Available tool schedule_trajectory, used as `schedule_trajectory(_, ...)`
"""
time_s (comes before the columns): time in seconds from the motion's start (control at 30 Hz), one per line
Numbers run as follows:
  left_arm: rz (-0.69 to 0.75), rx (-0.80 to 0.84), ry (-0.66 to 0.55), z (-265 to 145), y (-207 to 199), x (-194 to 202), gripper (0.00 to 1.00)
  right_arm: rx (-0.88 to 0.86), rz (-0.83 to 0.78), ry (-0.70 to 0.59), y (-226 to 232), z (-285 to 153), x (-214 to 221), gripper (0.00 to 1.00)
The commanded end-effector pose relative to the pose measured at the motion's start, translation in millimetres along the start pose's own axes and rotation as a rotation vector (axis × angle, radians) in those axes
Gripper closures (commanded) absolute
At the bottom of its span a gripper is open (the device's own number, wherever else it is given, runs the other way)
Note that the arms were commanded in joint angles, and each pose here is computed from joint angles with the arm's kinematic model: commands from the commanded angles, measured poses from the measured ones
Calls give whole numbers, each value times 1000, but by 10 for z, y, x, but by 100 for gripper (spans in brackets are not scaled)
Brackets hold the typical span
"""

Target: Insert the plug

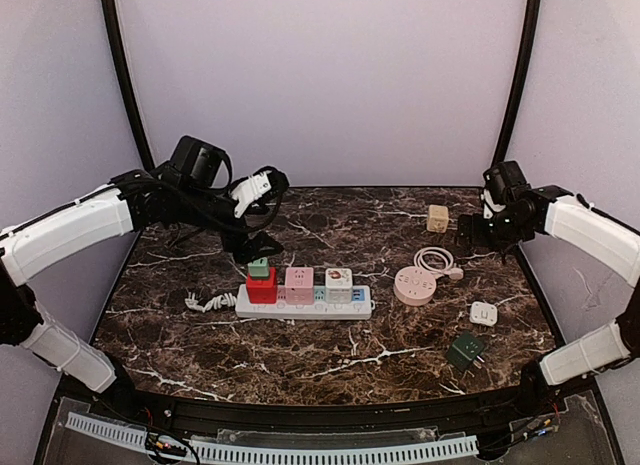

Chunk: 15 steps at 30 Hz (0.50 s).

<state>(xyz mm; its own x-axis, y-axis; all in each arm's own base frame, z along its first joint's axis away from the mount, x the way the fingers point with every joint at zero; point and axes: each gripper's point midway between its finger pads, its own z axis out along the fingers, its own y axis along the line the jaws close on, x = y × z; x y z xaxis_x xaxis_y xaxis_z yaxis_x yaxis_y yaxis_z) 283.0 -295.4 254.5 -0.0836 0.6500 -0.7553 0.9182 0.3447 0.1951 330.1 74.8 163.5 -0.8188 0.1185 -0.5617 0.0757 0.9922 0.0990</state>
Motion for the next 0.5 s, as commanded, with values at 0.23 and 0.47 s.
schedule_trajectory(0.23, -381, -85, -474, 121, 339, -235, 2, 275, 275, 386, -611, 415, 1158, 1)
schedule_trajectory(0.47, -357, -100, -501, 137, 329, -143, 3, 236, 282, 557, -561, 522, 1628, 1)
